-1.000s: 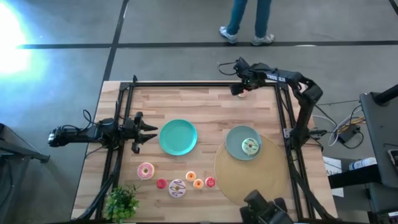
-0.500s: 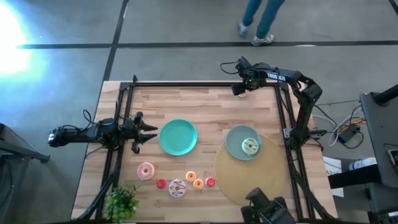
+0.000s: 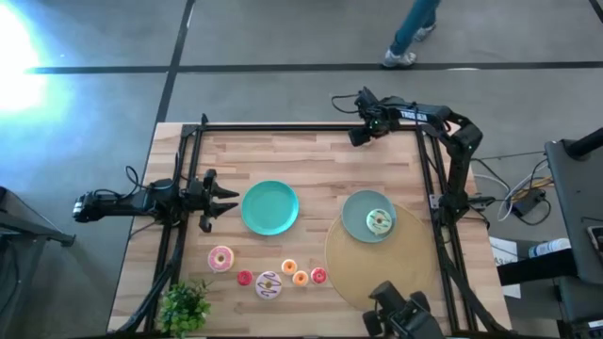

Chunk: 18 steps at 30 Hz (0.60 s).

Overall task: Pick & Place donuts
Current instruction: Put the small blue donut on the blue plate

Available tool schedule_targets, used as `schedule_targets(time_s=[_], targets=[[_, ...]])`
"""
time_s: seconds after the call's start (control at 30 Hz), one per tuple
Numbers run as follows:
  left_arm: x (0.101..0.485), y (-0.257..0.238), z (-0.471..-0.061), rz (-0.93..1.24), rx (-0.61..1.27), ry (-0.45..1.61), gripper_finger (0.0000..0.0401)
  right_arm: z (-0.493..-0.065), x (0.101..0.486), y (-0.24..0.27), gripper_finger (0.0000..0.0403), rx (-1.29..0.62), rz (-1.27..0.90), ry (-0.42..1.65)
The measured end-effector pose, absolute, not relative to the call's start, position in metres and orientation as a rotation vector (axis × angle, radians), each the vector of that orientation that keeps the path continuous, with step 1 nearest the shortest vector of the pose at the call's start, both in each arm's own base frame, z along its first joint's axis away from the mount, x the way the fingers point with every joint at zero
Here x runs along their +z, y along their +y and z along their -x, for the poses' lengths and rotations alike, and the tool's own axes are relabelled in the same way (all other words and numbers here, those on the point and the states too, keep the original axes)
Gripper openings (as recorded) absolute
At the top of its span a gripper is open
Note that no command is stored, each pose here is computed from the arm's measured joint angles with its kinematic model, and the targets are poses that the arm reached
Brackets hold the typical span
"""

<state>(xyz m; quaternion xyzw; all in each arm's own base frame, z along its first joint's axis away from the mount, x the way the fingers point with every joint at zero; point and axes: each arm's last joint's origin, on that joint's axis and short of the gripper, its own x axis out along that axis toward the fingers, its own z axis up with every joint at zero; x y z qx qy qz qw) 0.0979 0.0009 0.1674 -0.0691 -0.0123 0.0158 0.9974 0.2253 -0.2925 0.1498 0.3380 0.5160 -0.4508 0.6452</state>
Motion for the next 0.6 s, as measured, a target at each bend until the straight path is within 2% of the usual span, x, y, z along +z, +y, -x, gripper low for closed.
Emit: schedule_targets(time_s=[0.23,0.37,0.5,0.6], targets=[[0.167,0.001,-0.098,0.138,0.032,-0.025,0.0117,-0.225,0.150,-0.294,0.0029,-1.003,-0.747,1.180],[0.167,0.001,-0.098,0.139,0.032,-0.025,0.0117,-0.227,0.151,-0.292,0.0014,-0.909,-0.793,1.159],[0.167,0.001,-0.098,0.139,0.032,-0.025,0.0117,-0.237,0.166,-0.284,0.0013,-0.670,-0.872,1.037],[0.167,0.001,-0.098,0.138,0.032,-0.025,0.0117,-0.251,0.188,-0.271,0.0013,-0.273,-0.970,0.847]])
